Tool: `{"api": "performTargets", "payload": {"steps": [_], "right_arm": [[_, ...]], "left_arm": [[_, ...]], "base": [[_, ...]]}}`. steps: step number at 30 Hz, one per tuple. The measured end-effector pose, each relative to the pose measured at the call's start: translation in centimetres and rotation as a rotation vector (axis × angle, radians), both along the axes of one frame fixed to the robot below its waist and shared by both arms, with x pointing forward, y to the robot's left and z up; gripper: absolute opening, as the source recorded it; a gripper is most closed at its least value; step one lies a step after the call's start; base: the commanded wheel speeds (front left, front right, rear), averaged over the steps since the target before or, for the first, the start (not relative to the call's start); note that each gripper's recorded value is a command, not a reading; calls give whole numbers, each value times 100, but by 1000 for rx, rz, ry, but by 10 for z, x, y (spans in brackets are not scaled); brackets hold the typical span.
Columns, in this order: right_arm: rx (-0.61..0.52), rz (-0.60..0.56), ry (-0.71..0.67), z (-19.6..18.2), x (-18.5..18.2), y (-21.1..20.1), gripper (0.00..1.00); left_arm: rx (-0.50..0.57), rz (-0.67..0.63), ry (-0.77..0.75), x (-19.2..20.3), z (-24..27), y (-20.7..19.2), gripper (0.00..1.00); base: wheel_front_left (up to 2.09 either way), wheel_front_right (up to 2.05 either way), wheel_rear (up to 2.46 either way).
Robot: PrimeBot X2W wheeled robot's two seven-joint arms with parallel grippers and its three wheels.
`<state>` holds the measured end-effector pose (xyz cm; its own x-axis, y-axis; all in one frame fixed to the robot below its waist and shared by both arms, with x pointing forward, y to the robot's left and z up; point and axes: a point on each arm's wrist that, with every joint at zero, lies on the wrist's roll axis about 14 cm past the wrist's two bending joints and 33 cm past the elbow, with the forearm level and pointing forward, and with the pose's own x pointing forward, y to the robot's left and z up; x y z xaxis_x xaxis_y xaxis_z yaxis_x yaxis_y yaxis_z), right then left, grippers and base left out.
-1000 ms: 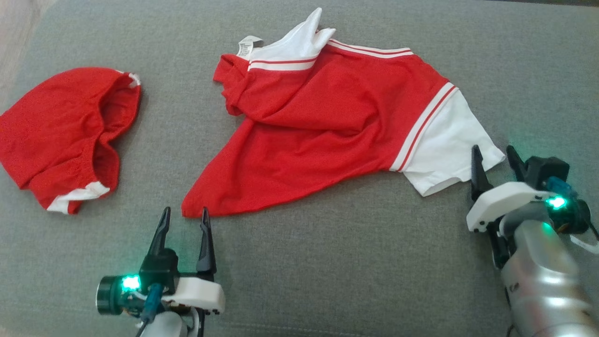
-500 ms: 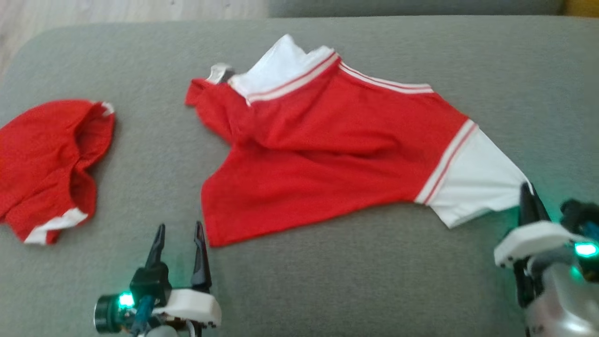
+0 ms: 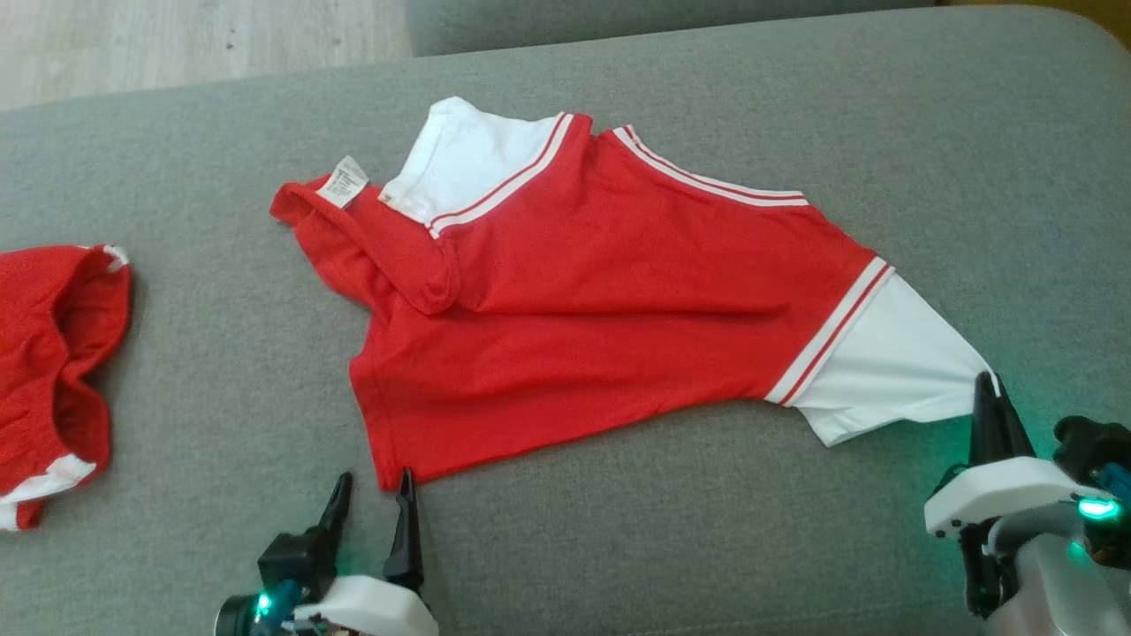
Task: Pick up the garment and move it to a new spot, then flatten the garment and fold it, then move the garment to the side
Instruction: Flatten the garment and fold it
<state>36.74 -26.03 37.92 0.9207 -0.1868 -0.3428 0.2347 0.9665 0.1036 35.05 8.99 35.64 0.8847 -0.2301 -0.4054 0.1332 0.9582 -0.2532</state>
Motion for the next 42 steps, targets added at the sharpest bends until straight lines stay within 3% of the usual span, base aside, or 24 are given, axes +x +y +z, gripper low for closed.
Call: {"api": "performTargets", "payload": {"steps": [7, 8, 9, 10, 11, 12, 17, 21, 28, 33, 37, 42], "right_arm": [[7, 9, -20, 4, 5, 4, 0], [8, 12, -26, 5, 6, 5, 0], [10, 14, -30, 7, 7, 6, 0], [12, 15, -37, 8, 8, 7, 0], [11, 18, -42, 10, 9, 8, 0], [12, 21, -50, 12, 11, 9, 0], [27, 40, -144, 38, 23, 17, 0], [70, 78, -302, 86, 42, 33, 0], [204, 158, -778, 255, 74, 49, 0], [266, 230, -1033, 364, 66, 48, 0], [281, 302, -1093, 414, 68, 57, 0], [264, 331, -1050, 426, 96, 66, 0]], "left_arm": [[-1, -94, -2, 7, -4, -19, 100], [3, -109, 0, 7, -4, -22, 85], [2, -116, 0, 8, -4, -24, 52], [-5, -119, 3, 8, -4, -26, 32], [-12, -125, 8, 8, -5, -29, 5], [-16, -131, 9, 8, -4, -32, 0], [-39, -109, -27, 13, 11, -33, 0], [-63, -8, -219, 45, 68, -11, 0], [60, 46, -762, 95, 246, 49, 0], [133, 30, -1107, 91, 378, 57, 0], [172, 8, -1179, 90, 426, 56, 0], [208, -46, -1052, 122, 410, 42, 0]], "base": [[0, 0, 0], [0, 0, 0], [0, 0, 0], [0, 0, 0], [0, 0, 0], [0, 0, 0], [0, 0, 0], [0, 0, 0], [0, 0, 0], [0, 0, 0], [0, 0, 0], [0, 0, 0]]}}
